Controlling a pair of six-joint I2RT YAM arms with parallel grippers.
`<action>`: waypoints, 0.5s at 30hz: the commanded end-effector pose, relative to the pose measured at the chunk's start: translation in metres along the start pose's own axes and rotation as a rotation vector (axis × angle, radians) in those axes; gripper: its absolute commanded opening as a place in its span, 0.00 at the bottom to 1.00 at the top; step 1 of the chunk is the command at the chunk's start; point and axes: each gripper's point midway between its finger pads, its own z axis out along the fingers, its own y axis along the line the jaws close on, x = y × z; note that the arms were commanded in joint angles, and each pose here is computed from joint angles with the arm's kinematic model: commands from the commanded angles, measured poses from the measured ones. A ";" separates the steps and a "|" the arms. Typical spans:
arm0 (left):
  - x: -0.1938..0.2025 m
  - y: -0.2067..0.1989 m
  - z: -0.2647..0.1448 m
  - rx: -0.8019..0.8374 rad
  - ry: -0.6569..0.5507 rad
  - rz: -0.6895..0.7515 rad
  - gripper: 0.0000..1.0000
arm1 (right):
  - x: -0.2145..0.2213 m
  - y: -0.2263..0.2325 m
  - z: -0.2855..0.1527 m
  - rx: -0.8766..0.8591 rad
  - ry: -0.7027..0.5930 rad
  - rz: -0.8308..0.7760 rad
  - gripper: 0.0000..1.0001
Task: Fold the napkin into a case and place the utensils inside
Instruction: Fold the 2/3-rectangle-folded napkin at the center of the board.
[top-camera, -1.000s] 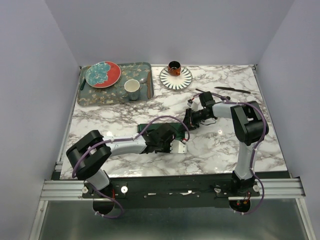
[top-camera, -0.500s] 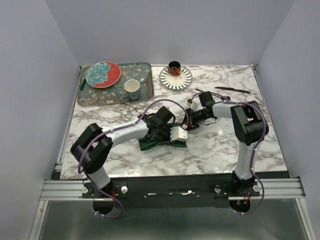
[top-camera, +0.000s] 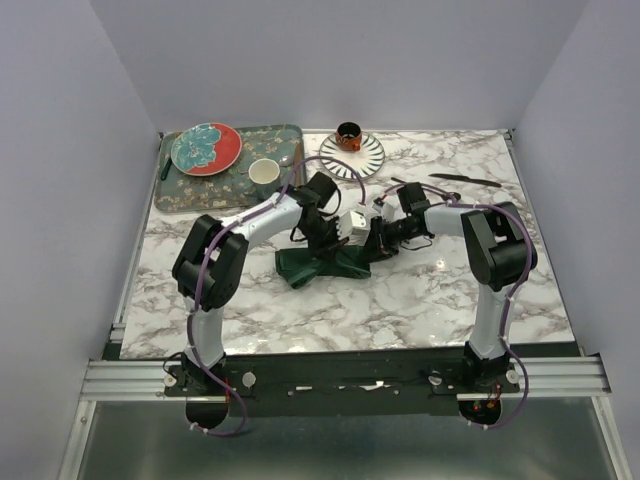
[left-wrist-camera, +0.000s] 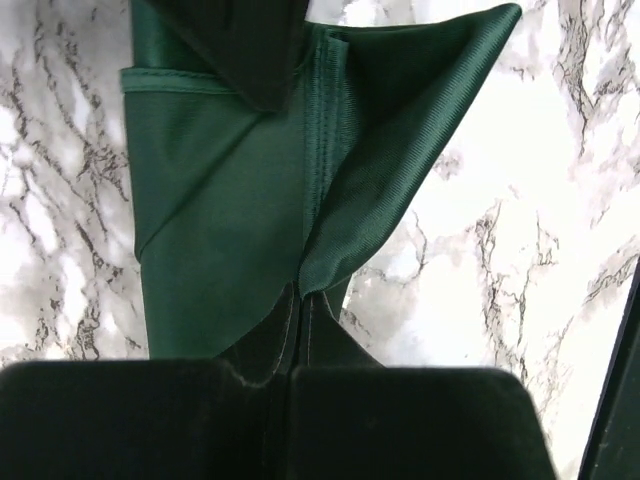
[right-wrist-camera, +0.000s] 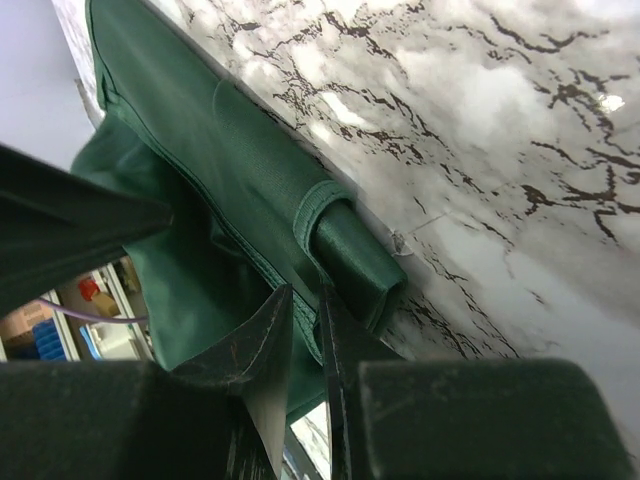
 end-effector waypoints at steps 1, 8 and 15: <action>-0.003 0.003 -0.003 0.104 -0.052 -0.061 0.00 | 0.014 -0.044 0.006 0.166 0.034 -0.003 0.26; 0.004 0.019 0.006 0.150 -0.073 -0.161 0.00 | 0.015 -0.043 0.008 0.156 0.045 -0.004 0.26; 0.011 0.006 0.014 0.227 -0.081 -0.270 0.00 | 0.019 -0.043 0.003 0.165 0.064 -0.027 0.26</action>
